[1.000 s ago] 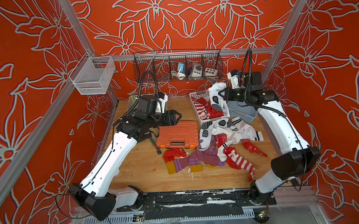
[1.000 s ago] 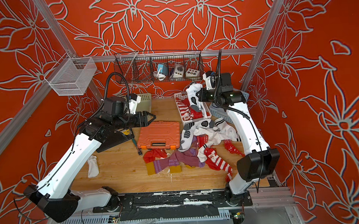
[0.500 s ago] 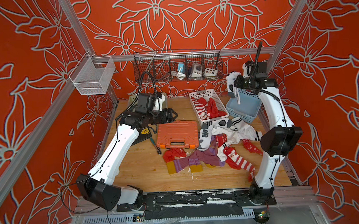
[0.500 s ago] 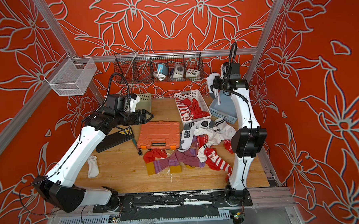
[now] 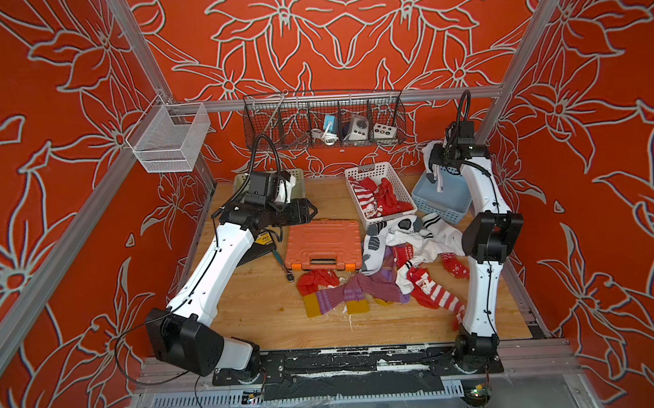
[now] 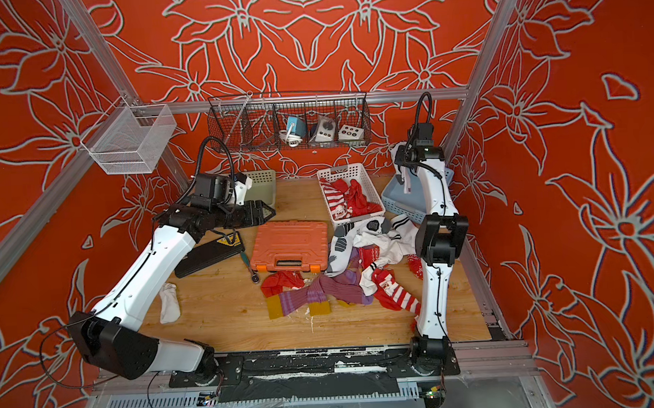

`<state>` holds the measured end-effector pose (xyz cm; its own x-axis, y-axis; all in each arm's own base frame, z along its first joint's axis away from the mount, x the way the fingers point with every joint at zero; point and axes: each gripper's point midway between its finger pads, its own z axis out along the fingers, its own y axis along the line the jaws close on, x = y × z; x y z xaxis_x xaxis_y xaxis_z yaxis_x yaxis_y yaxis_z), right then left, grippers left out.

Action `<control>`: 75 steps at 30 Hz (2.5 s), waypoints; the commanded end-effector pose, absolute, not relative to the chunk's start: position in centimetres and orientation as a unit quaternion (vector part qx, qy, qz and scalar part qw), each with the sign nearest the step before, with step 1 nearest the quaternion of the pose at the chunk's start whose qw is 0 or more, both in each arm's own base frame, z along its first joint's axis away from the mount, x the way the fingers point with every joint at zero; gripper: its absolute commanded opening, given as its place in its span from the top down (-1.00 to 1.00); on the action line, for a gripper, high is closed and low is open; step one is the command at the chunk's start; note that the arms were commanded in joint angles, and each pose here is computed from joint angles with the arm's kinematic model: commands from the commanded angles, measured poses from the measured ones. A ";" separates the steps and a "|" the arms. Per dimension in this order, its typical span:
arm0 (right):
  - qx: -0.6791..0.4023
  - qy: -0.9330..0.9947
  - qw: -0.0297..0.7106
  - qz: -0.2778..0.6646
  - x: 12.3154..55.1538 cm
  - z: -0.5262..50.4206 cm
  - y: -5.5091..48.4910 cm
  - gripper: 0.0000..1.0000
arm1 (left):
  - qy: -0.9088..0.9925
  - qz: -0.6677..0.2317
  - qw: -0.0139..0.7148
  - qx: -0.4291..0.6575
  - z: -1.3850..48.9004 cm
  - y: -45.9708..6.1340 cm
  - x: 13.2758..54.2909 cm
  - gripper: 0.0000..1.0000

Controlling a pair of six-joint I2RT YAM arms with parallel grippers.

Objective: Sort the socks into the basket by color
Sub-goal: Place the sock in the bin, then pick up the sock from the center of the board.

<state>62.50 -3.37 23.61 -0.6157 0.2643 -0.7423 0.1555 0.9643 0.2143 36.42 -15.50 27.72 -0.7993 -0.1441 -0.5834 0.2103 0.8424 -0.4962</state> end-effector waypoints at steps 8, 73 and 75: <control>0.161 0.903 0.395 0.055 64.2 18.3 -5.7 1.00 | 0.903 -0.298 0.310 0.004 25.0 -16.1 38.3 -0.44; -0.018 0.960 0.214 0.178 38.8 18.6 16.1 -0.43 | 0.896 -0.323 0.234 0.194 19.1 -31.6 39.1 -0.36; -0.014 0.957 0.229 0.176 38.2 19.5 15.6 -0.45 | 0.900 -0.307 0.235 0.202 17.9 -32.3 39.7 -0.36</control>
